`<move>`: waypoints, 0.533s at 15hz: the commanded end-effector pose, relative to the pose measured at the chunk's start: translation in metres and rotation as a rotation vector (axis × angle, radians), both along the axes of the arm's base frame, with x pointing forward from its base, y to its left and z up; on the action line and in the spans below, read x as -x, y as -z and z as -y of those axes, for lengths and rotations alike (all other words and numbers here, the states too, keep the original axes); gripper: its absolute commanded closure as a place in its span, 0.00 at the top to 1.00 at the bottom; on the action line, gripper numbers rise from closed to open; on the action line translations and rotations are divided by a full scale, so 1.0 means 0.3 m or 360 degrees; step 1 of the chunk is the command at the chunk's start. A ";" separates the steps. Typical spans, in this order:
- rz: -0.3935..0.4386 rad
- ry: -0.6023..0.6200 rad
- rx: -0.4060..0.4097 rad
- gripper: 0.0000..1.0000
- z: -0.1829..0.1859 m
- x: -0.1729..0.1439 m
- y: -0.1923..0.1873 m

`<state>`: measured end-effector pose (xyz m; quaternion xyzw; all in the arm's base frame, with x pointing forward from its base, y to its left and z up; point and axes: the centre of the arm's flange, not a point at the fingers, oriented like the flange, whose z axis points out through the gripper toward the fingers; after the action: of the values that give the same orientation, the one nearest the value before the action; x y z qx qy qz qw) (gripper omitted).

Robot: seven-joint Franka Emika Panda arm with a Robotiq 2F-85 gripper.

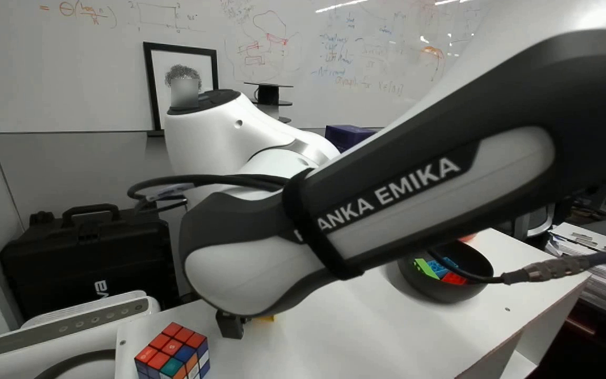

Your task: Put the Legos in the bowl

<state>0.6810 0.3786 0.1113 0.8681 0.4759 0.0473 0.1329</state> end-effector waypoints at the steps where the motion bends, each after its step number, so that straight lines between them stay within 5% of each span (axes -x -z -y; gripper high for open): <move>1: -0.0001 -0.0040 -0.0058 0.16 -0.027 0.000 -0.011; 8: -0.0070 0.0355 -0.0196 0.20 0.067 0.081 -0.067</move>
<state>0.6818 0.3779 0.1175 0.8927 0.4358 0.0491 0.1032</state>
